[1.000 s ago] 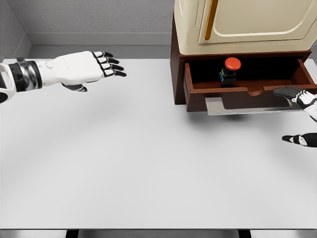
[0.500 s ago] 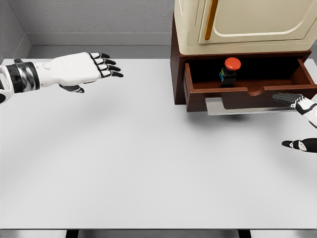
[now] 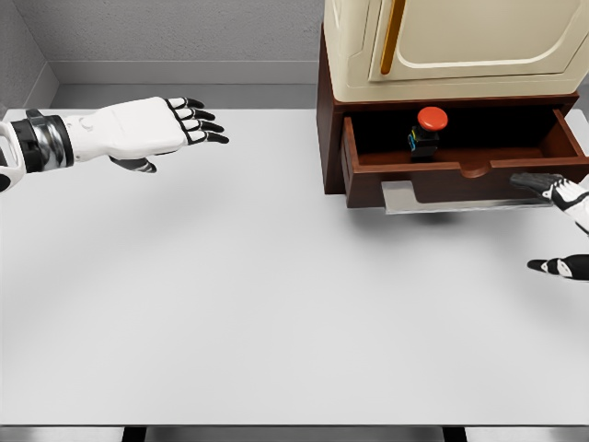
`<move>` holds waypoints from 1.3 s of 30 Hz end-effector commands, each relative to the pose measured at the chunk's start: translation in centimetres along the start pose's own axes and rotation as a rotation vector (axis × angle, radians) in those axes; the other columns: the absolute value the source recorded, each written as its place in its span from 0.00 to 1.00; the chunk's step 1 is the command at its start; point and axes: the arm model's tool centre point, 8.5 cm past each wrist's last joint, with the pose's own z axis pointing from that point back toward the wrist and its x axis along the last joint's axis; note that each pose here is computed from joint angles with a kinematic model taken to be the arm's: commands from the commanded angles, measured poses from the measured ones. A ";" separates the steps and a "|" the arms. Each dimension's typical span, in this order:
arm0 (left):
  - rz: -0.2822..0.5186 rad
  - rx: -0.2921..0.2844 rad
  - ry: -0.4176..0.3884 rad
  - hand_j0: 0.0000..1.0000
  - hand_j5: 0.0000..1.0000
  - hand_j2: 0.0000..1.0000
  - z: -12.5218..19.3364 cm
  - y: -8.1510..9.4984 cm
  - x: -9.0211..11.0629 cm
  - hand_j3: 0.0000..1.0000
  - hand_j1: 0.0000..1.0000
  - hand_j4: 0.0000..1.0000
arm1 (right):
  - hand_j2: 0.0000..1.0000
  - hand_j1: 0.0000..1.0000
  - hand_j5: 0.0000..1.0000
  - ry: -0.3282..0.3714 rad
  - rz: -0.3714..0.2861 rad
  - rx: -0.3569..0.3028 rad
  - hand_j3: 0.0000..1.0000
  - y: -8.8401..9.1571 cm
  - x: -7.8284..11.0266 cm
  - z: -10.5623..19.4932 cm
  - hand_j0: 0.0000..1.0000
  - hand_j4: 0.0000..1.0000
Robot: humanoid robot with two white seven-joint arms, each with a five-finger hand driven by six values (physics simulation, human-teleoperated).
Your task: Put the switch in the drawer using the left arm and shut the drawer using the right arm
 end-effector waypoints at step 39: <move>0.013 -0.001 0.013 1.00 1.00 1.00 0.2 -0.2 -0.4 1.00 1.00 1.00 | 1.00 1.00 1.00 -0.074 0.035 0.002 1.00 -0.6 0.0 -5.5 1.00 1.00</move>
